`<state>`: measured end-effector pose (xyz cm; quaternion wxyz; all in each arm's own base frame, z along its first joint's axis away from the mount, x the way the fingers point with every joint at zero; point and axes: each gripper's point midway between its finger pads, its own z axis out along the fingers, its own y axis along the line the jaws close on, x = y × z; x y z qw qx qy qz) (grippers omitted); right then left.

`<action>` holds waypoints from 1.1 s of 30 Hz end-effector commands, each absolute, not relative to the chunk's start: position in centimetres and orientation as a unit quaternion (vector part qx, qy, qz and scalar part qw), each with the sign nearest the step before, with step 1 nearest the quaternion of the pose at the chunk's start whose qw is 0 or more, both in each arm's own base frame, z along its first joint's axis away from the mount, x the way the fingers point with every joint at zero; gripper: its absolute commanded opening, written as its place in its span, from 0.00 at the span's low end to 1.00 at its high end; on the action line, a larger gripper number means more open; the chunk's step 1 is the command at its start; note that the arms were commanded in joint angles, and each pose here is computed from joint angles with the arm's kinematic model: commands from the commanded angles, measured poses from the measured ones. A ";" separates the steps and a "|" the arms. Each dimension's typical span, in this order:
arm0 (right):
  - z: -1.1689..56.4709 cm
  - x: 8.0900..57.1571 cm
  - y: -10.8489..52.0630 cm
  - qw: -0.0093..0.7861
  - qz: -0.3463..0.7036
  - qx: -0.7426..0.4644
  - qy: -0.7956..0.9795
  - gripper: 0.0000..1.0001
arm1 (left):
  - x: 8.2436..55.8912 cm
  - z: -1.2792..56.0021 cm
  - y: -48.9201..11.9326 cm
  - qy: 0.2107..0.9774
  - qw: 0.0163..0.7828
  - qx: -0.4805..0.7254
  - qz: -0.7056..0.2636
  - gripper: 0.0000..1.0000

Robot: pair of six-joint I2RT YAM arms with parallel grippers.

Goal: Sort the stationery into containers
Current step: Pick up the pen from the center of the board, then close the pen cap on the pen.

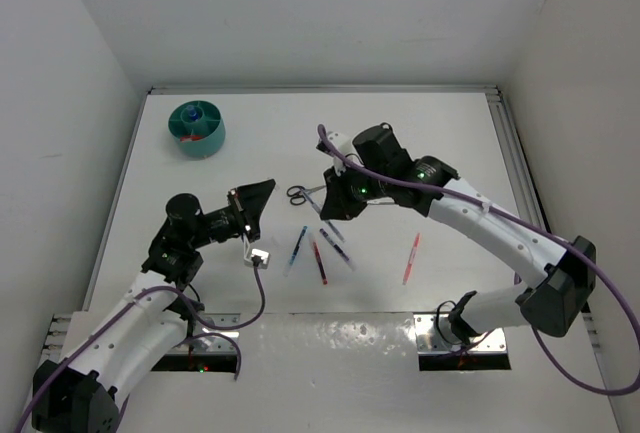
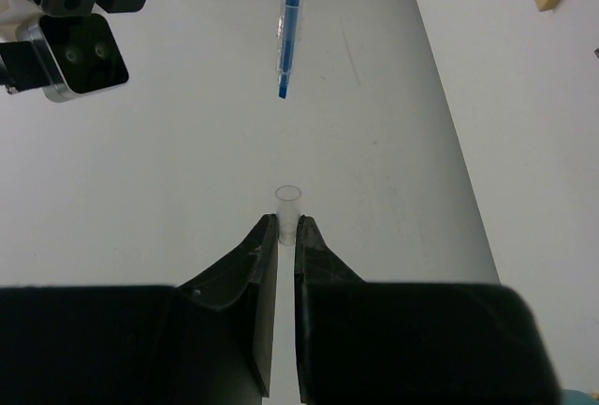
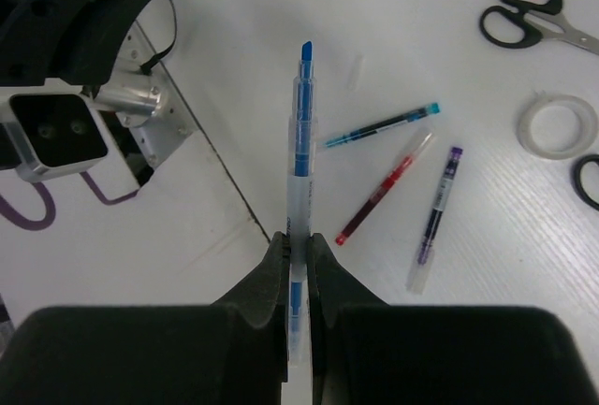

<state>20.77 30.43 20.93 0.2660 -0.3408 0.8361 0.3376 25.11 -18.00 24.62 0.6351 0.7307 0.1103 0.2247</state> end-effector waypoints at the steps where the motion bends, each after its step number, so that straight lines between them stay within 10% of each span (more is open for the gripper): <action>1: 23.4 20.2 32.6 0.276 0.374 -0.351 0.813 0.00 | 24.5 27.3 -18.4 0.064 0.646 0.721 0.241 0.00; 33: 23.5 19.5 34.8 0.284 0.399 -0.346 0.801 0.00 | 24.9 27.6 -19.2 0.067 0.650 0.721 0.230 0.00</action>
